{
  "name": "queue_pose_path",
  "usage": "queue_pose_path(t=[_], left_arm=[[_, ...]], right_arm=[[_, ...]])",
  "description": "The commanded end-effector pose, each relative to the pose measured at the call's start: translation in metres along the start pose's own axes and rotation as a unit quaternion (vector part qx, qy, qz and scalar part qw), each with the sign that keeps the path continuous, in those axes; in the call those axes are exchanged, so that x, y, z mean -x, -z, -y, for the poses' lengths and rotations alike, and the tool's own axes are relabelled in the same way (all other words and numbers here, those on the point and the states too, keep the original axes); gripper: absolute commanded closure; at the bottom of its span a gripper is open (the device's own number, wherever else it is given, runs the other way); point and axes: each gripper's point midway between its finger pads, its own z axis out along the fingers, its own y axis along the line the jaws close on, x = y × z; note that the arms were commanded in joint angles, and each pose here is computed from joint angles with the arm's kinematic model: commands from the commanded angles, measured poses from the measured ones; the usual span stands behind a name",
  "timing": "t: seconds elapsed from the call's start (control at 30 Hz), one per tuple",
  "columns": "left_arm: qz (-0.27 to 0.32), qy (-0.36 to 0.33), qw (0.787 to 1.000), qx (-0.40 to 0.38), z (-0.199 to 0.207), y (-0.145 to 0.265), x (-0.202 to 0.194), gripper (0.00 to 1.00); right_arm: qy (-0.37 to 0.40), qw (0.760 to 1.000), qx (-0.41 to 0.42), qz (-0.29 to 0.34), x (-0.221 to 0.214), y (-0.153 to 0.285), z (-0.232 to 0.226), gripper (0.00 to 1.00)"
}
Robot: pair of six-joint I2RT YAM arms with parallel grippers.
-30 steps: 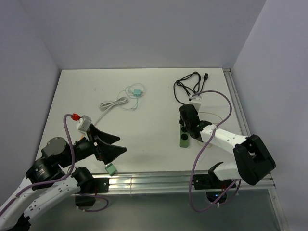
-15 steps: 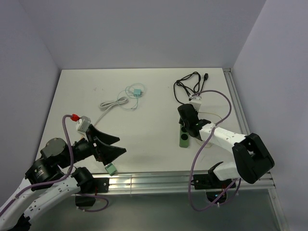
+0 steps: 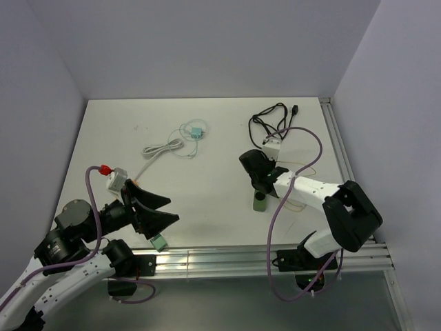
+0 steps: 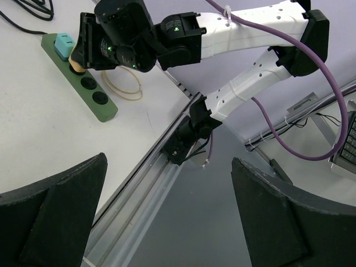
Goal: Insert the plug
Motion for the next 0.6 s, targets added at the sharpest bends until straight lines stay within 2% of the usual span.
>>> queue_pose_path(t=[0.0, 0.13, 0.33, 0.5, 0.57], left_arm=[[0.014, -0.006, 1.0, -0.02, 0.011, 0.005, 0.008, 0.0], [0.013, 0.0, 1.0, -0.025, 0.011, 0.005, 0.005, 0.01], [0.015, 0.002, 0.999, -0.03, 0.012, 0.004, 0.005, 0.01], [0.007, 0.005, 1.0, -0.03, 0.01, 0.003, 0.0, 0.0], [0.007, 0.008, 1.0, -0.028, 0.009, 0.004, -0.001, 0.0]], right_arm=[[0.017, 0.995, -0.018, -0.097, -0.074, 0.006, 0.009, 1.0], [0.008, 0.994, -0.06, -0.095, -0.083, 0.012, 0.022, 1.0], [-0.001, 0.992, -0.062, -0.11, -0.106, 0.02, 0.014, 1.0], [0.022, 0.989, -0.08, -0.122, -0.127, 0.02, 0.01, 1.0], [0.006, 0.989, -0.067, -0.129, -0.138, 0.02, 0.005, 1.0]])
